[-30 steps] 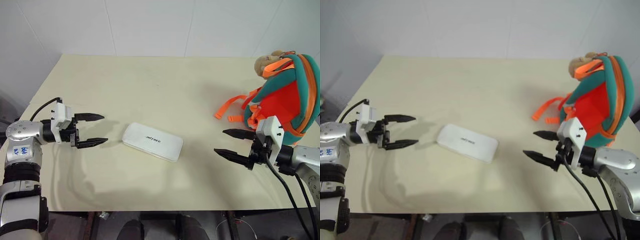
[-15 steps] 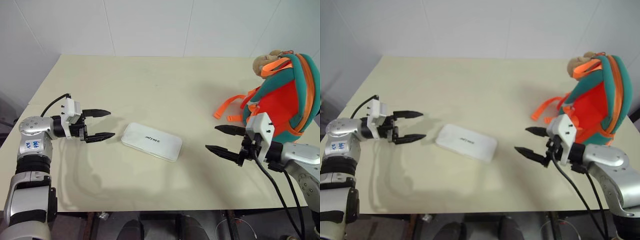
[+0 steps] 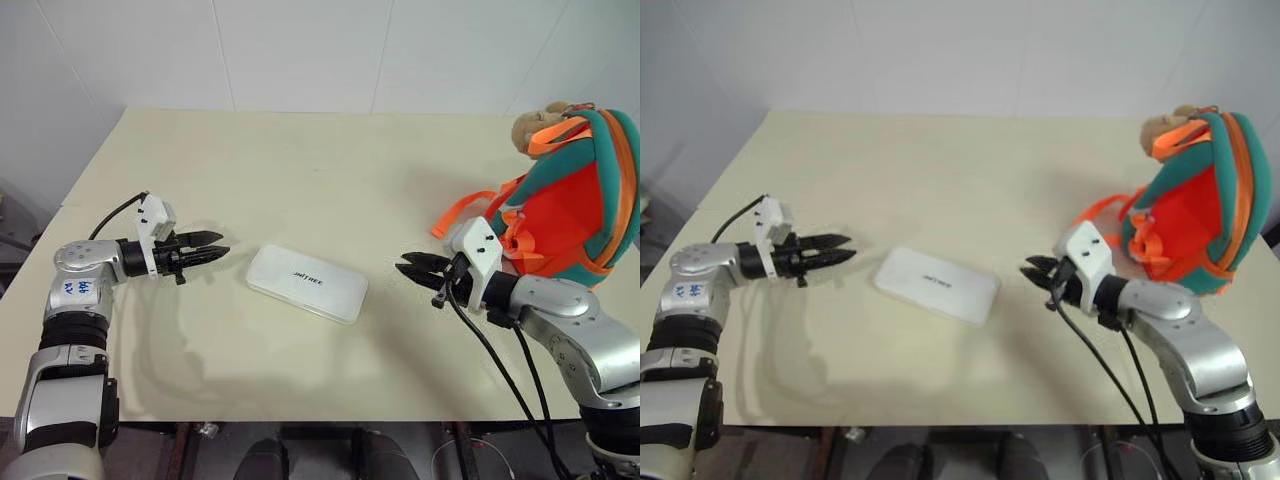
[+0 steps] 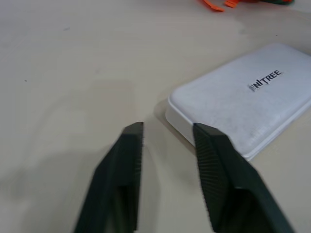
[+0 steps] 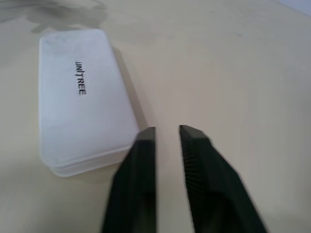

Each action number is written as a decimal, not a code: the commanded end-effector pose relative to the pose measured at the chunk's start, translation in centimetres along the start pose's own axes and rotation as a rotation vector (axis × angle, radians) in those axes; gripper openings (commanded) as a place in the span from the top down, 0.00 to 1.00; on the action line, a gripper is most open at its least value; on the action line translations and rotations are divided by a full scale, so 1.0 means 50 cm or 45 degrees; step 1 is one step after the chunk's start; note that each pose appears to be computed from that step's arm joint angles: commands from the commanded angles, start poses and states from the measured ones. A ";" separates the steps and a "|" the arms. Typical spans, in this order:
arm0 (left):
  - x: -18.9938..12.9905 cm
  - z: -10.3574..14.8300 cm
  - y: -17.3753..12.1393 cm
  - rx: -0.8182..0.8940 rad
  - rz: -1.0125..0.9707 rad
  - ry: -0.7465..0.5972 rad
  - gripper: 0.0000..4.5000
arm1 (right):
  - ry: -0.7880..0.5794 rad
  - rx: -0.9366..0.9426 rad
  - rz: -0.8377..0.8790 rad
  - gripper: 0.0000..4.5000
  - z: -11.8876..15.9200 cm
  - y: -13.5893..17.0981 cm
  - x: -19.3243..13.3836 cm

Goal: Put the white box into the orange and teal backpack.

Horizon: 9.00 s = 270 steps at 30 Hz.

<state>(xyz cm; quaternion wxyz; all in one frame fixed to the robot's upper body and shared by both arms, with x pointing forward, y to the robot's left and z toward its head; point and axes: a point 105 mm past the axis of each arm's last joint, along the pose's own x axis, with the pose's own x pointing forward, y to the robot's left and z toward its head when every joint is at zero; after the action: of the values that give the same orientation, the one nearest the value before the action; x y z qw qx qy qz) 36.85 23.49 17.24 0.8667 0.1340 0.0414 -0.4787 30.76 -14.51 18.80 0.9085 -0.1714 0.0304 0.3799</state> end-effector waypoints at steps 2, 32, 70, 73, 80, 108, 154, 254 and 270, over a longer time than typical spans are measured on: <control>-0.006 0.025 0.003 0.069 -0.056 0.015 0.97 | 0.006 -0.039 -0.019 0.97 -0.003 0.018 0.002; 0.086 -0.011 -0.048 0.003 -0.286 0.202 1.00 | 0.161 -0.120 0.253 0.97 -0.062 0.123 0.107; 0.029 -0.042 -0.005 -0.125 0.026 0.220 1.00 | 0.162 -0.168 0.275 0.97 -0.060 0.105 0.114; 0.033 -0.051 -0.007 -0.144 0.019 0.220 1.00 | 0.156 -0.169 0.273 0.97 -0.056 0.105 0.114; 0.051 -0.066 -0.015 -0.165 -0.028 0.235 1.00 | 0.163 -0.176 0.270 0.97 -0.056 0.101 0.108; 0.082 -0.051 -0.237 -0.218 -0.434 0.288 1.00 | 0.217 -0.261 0.360 0.97 -0.058 0.099 0.070; 0.002 -0.018 -0.067 -0.220 0.131 0.270 0.27 | 0.232 0.295 -0.014 0.05 -0.068 -0.042 -0.099; 0.127 -0.045 -0.254 -1.136 -0.364 0.059 0.01 | 0.222 0.014 -0.115 0.00 -0.149 0.016 0.023; 0.160 -0.054 -0.272 -1.165 -0.427 0.120 0.01 | 0.211 0.004 -0.111 0.00 -0.146 0.020 0.026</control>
<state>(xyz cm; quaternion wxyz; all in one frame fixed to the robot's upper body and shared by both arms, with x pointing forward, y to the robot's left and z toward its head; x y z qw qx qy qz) 30.62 12.56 11.06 0.7697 -0.2462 0.2903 -0.5126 32.01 -17.48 10.82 0.9265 -0.2104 0.1240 0.2863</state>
